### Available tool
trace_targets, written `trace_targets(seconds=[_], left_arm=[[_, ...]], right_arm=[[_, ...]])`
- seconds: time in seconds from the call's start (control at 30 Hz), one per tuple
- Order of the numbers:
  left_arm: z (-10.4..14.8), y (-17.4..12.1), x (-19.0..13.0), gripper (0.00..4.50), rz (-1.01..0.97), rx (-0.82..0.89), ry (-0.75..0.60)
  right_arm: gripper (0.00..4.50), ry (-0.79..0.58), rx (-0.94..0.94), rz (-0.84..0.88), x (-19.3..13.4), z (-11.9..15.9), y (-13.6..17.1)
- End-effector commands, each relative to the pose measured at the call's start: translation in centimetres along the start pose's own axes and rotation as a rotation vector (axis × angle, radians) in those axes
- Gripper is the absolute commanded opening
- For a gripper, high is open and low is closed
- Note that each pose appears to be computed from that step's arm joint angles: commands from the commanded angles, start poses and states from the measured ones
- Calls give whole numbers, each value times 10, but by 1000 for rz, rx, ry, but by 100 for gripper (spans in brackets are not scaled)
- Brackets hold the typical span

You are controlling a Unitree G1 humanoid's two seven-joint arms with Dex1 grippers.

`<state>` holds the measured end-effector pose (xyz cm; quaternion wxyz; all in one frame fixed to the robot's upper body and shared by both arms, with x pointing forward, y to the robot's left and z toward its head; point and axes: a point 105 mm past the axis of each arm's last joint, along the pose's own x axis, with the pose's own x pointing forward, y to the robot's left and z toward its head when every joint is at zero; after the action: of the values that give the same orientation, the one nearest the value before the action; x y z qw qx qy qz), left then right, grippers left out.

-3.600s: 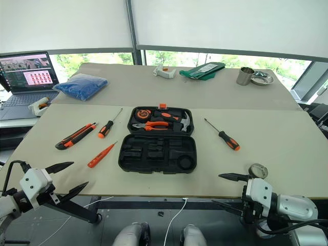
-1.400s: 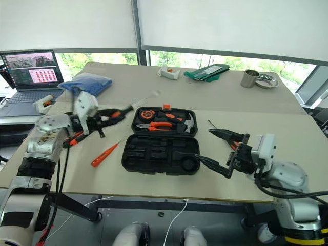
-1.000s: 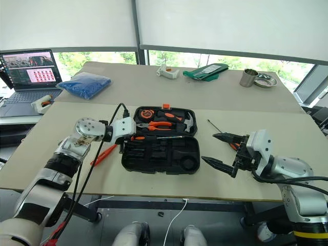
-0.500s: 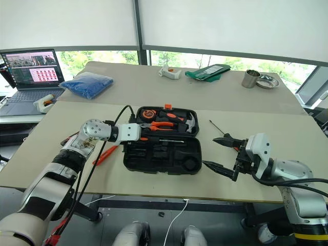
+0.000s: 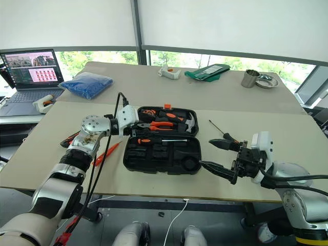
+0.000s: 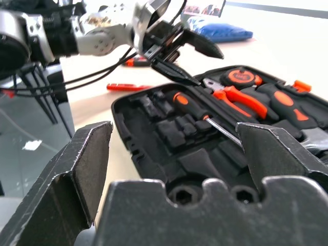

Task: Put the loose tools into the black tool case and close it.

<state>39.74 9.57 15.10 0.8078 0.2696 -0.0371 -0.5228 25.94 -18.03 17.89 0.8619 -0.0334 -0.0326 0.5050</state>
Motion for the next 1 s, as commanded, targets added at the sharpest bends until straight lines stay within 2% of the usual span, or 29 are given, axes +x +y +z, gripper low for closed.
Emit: trace_targets(seconds=[0.03, 0.17, 0.37, 0.6, 0.77, 0.83, 0.9, 1.0], left_arm=[[2, -5, 8, 151, 1, -20, 7], [-5, -18, 19, 6, -21, -36, 52], [-9, -30, 28, 2, -44, -76, 89], [-39, -50, 23, 2, -147, -5, 298], [-63, -52, 10, 2, -163, 54, 448], [-69, -51, 4, 2, -154, 48, 469], [-64, -49, 5, 2, -129, 28, 411], [-32, -37, 13, 2, -40, -26, 180]], right_arm=[[450, -30, -46, -12, 3, 13, 0], [450, -29, -44, -23, 6, 14, -1], [450, -24, -29, -35, 10, 12, 3], [450, -25, -13, -45, 13, 10, 6], [450, -27, -8, -48, 15, 10, 6], [450, -29, -9, -51, 16, 10, 5], [450, -30, -14, -66, 15, 10, 3], [450, -59, -1, -115, 10, 14, -4]])
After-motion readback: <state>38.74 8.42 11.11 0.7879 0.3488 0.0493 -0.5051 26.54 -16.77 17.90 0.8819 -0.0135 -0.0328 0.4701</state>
